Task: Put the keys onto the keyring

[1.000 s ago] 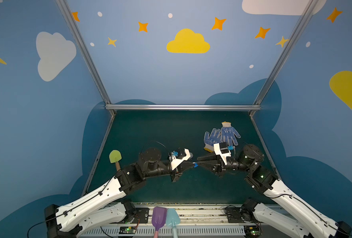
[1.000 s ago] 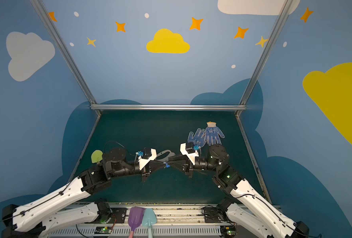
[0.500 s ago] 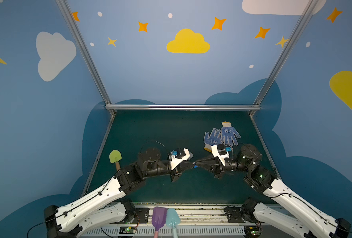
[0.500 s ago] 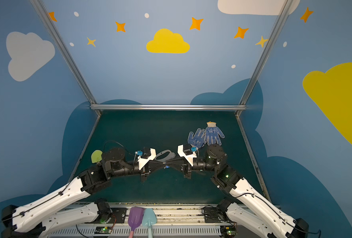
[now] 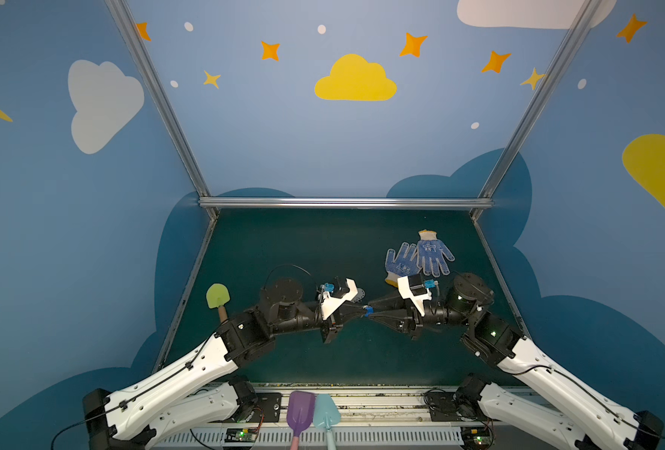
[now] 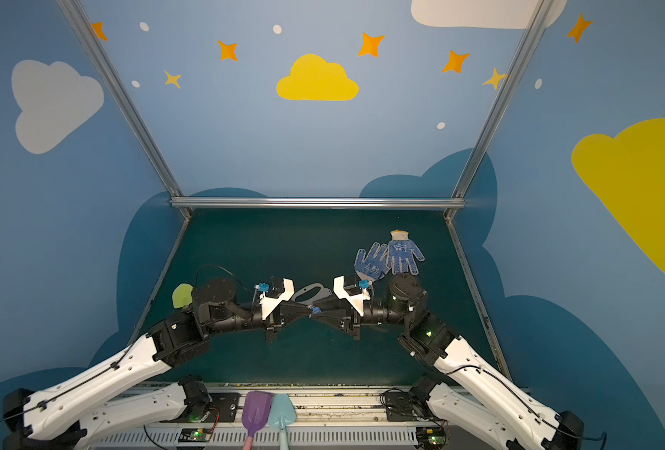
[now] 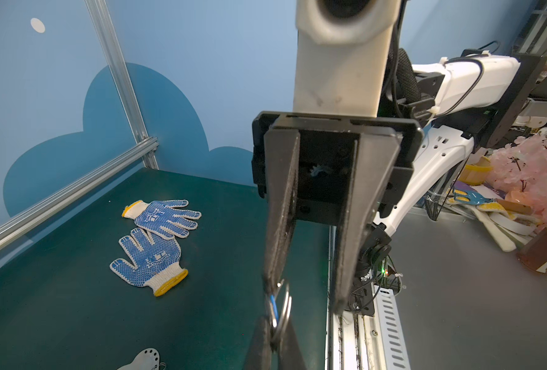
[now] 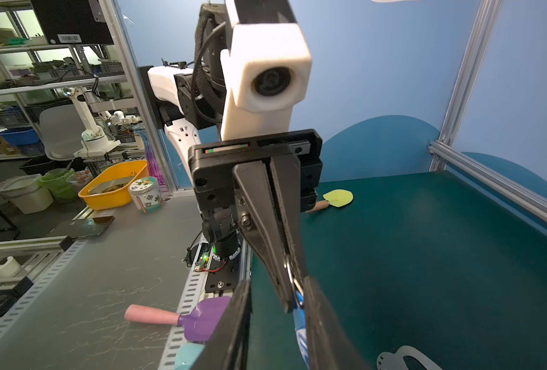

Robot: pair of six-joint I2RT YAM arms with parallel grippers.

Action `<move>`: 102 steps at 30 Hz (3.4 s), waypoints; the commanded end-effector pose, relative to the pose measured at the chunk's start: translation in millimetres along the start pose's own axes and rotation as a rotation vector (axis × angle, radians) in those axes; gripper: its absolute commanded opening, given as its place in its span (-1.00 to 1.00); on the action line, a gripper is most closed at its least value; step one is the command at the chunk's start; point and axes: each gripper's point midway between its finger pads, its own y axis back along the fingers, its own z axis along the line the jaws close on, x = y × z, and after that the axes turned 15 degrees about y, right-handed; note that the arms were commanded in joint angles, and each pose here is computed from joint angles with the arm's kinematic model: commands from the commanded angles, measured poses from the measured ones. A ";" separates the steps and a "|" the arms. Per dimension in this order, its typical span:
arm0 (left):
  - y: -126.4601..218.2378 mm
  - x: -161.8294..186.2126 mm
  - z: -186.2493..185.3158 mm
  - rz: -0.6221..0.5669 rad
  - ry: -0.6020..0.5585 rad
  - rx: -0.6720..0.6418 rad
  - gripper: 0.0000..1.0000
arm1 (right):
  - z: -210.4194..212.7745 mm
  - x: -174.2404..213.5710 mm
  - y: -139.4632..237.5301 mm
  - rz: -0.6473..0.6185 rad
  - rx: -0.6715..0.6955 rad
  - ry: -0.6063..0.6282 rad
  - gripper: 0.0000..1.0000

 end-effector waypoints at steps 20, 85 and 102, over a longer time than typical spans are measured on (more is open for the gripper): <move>5.5 -16.4 -10.7 -0.047 -0.021 0.042 -0.92 | -2.3 -9.3 2.5 0.005 0.014 0.005 -0.98; 7.2 -23.3 -30.4 0.240 0.554 0.430 -0.21 | 10.3 -14.8 12.5 0.020 -0.016 0.048 -1.00; 8.5 -22.5 -24.4 0.215 0.517 0.362 -0.92 | 1.6 -15.1 10.8 0.047 0.011 -0.041 -0.47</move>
